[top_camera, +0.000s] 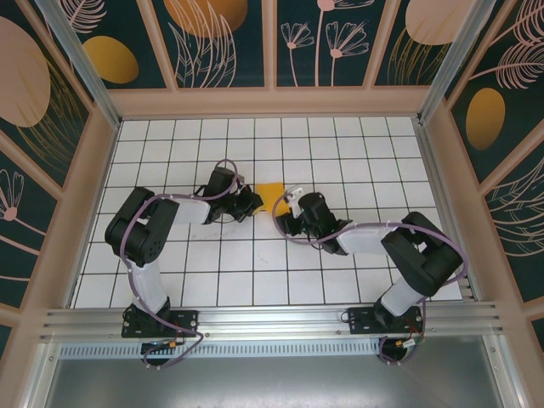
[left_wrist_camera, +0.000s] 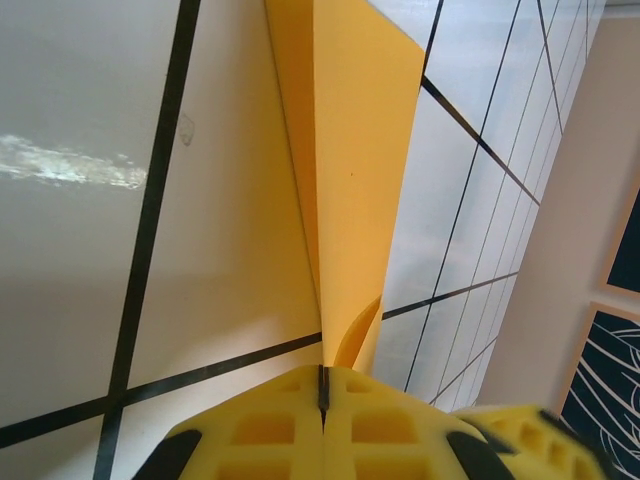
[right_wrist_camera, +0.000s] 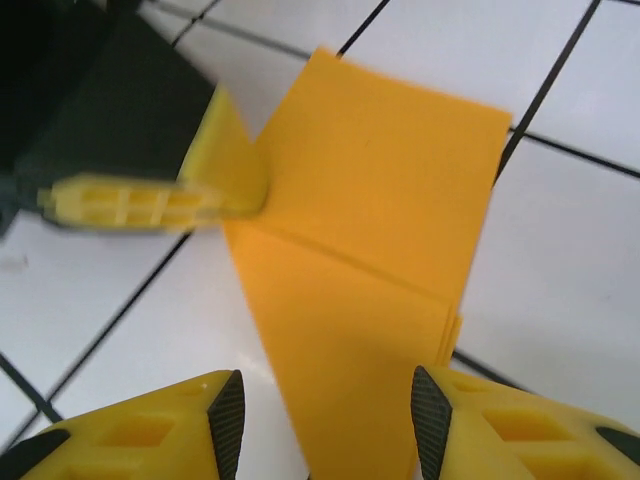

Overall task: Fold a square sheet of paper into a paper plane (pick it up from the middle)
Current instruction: Fold the wing for the fifth time at the center of the table.

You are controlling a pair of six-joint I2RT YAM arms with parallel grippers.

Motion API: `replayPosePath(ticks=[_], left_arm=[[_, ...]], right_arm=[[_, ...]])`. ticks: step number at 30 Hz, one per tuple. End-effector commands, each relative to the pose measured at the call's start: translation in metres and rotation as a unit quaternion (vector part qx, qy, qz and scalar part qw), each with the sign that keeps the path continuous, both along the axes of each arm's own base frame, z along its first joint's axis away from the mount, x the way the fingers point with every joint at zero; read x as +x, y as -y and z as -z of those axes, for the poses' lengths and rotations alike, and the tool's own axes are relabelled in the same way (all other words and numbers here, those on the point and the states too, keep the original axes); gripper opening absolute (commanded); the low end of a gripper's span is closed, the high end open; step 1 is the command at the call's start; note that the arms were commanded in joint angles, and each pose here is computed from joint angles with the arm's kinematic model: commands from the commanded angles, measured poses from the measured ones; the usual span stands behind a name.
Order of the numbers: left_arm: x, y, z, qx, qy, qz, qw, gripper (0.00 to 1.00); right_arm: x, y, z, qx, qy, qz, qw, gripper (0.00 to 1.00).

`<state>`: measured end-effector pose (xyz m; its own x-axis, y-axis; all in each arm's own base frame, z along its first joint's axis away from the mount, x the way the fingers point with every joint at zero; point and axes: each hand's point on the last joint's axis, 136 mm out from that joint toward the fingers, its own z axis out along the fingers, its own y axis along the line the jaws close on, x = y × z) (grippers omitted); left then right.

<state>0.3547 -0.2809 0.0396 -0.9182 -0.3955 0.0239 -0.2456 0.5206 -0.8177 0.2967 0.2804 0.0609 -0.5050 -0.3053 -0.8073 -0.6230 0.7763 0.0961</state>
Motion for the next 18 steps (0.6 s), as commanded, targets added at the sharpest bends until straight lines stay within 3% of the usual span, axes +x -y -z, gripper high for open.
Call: replayPosePath(ticks=[1, 13, 18], left_arm=[[0.004, 0.004, -0.017, -0.007, 0.006, -0.002, 1.000, 0.00], [0.005, 0.005, -0.019, -0.010, -0.001, -0.002, 1.000, 0.00], [0.004, 0.006, -0.017, -0.010, -0.006, -0.003, 1.000, 0.00]], right_arm=[[0.007, -0.007, -0.013, -0.038, 0.090, -0.016, 0.995, 0.50], [0.020, -0.025, 0.008, -0.110, 0.143, -0.027, 0.983, 0.50], [0.026, -0.031, 0.008, -0.110, 0.160, -0.027, 0.981, 0.50]])
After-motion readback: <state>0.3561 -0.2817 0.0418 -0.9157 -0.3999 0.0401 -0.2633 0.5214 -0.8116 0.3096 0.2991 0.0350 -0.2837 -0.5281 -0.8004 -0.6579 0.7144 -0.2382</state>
